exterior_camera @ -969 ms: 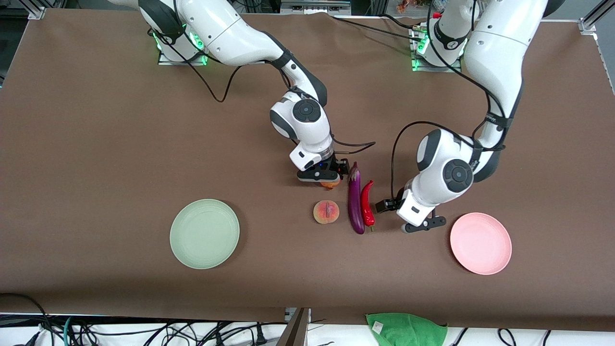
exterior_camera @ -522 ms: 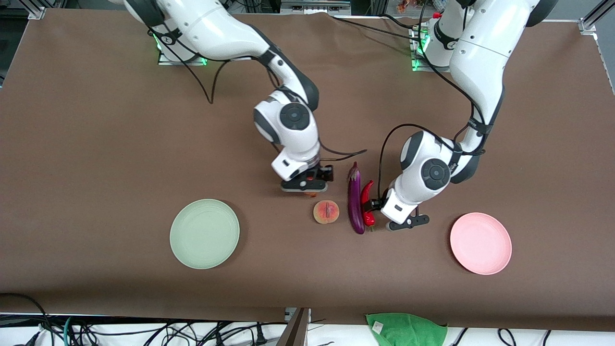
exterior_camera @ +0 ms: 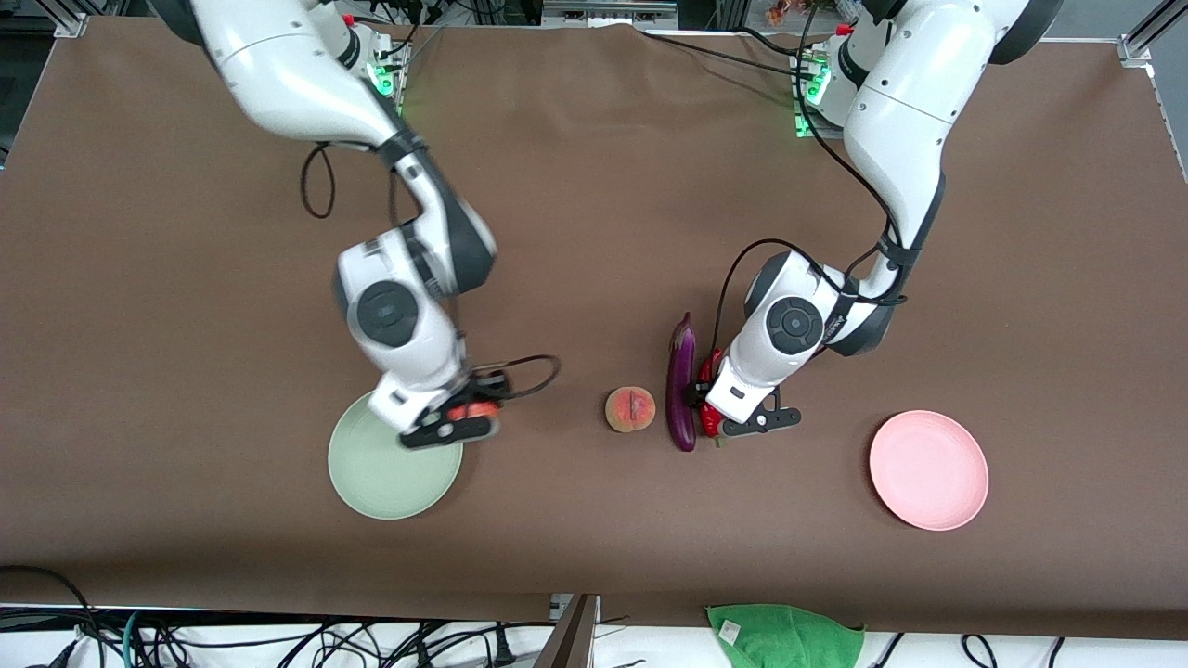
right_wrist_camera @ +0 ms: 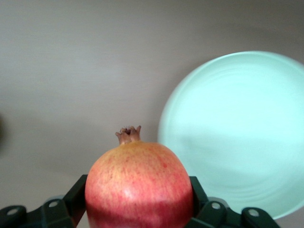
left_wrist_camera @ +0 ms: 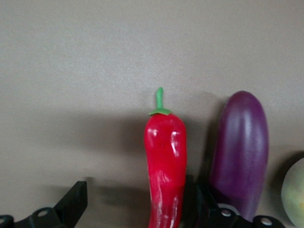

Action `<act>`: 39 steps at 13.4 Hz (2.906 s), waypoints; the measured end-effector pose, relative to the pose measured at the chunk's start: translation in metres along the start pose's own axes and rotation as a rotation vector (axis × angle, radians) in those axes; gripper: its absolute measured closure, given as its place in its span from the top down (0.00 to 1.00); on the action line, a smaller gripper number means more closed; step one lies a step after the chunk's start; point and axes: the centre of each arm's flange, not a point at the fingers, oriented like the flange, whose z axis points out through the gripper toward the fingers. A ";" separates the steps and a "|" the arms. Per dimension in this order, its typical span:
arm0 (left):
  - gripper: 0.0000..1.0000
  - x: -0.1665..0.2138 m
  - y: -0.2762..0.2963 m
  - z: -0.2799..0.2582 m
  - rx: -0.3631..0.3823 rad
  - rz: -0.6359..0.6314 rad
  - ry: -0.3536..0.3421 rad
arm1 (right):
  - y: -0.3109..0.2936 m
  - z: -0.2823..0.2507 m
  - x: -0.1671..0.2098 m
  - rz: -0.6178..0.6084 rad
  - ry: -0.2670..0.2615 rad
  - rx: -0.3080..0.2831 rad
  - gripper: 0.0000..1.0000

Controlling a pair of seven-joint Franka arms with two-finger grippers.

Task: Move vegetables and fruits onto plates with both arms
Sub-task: 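Lift the pomegranate with the right gripper while the left gripper grasps the chili, then place the pomegranate on the green plate while the left gripper carries the chili, then release the chili on the pink plate while the right gripper reaches the peach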

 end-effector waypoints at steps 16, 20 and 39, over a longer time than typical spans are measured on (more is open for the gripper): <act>0.29 0.095 -0.111 -0.068 0.090 0.245 -0.033 | 0.057 0.002 -0.001 0.046 -0.036 0.084 1.00; 0.29 0.139 -0.202 -0.107 0.138 0.433 -0.041 | -0.098 -0.002 -0.026 0.269 -0.013 0.118 1.00; 0.53 0.165 -0.291 -0.048 0.033 0.452 0.050 | -0.240 0.100 -0.045 0.405 0.327 0.351 0.96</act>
